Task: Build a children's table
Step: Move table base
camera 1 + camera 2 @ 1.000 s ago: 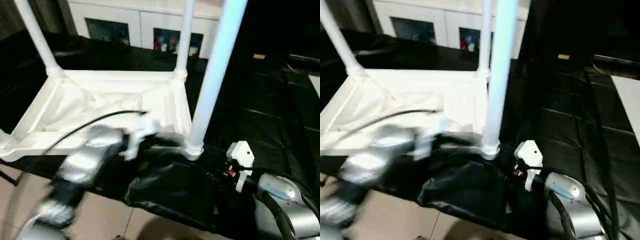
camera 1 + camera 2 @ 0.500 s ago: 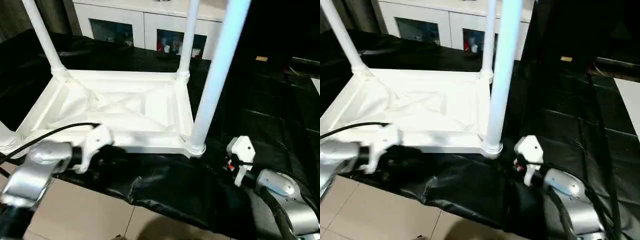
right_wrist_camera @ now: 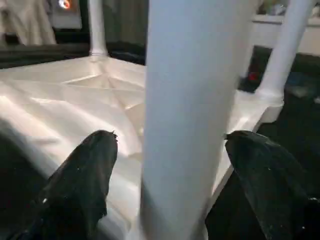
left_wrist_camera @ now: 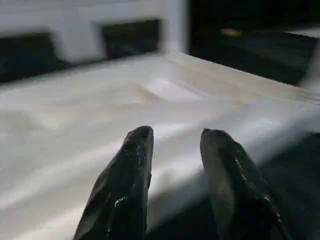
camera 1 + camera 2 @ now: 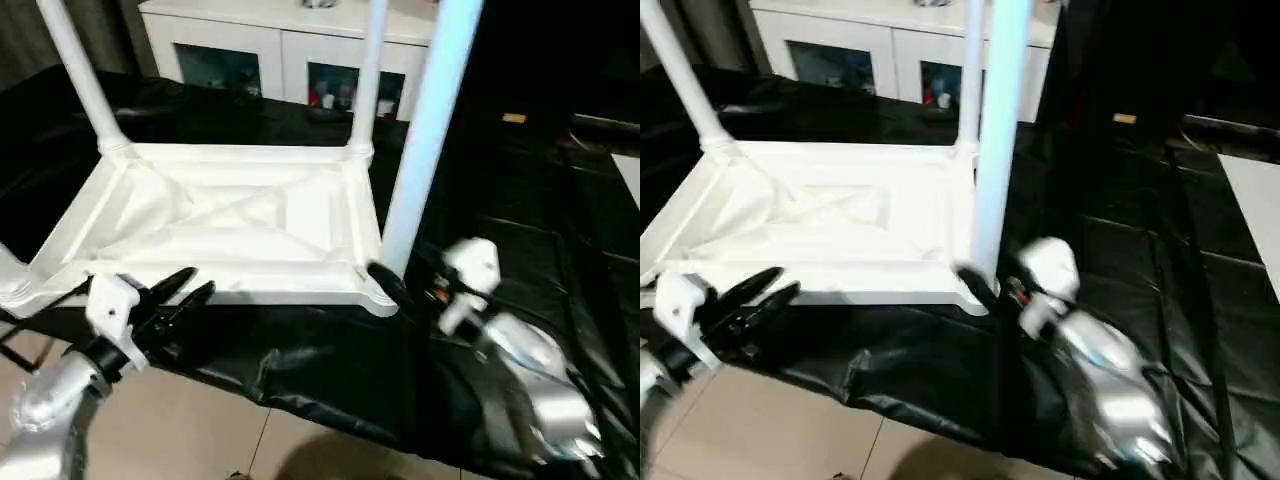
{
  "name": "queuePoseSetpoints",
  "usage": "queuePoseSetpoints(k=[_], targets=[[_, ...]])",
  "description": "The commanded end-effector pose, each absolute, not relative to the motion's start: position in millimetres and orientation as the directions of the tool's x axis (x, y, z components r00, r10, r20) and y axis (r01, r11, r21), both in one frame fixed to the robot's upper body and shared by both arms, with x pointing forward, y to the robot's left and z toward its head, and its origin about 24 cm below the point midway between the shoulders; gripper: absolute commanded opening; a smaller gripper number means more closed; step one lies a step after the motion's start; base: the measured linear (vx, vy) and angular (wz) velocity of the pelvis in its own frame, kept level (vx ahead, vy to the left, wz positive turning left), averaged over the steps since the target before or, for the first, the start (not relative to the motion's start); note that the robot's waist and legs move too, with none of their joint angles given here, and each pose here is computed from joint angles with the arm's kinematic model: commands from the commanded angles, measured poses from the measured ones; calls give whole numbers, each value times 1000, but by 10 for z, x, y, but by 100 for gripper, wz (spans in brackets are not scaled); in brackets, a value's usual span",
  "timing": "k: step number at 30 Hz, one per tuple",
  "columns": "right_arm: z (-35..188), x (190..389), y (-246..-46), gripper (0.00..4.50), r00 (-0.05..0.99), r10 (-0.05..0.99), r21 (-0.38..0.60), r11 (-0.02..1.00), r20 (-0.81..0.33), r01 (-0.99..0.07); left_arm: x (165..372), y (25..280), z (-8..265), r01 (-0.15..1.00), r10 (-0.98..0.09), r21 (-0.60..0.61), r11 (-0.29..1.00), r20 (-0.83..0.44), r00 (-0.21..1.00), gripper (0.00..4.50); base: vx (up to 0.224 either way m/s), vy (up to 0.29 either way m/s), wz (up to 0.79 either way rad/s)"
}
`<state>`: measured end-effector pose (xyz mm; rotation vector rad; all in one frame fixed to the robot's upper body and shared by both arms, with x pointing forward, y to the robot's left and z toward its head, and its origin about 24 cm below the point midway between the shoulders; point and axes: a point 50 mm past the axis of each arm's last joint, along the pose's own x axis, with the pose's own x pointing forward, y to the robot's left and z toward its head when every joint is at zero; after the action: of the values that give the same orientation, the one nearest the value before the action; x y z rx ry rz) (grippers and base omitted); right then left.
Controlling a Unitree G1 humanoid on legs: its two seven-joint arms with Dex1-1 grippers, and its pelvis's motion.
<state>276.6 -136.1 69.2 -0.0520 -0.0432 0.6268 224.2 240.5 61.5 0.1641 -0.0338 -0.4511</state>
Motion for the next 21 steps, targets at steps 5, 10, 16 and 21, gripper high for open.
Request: queuePoseSetpoints(k=[5,10,16,21], targets=[[698,2920,-1233,388,834,551,-86,832,27,-547,2255,2585,770,60,-136,328,943,214,967,179,0,0,0],[699,3016,-1266,358,880,473,-59,880,25,-471,2224,2636,869,-114,-4,344,932,325,946,180,0,0,0],[657,3123,-1382,315,941,339,-36,940,0,-339,2203,2611,928,-253,106,322,912,412,905,180,0,0,0],[640,3207,-1491,271,979,201,-19,979,-26,-202,2264,2425,892,-157,10,327,932,408,913,180,0,0,0]])
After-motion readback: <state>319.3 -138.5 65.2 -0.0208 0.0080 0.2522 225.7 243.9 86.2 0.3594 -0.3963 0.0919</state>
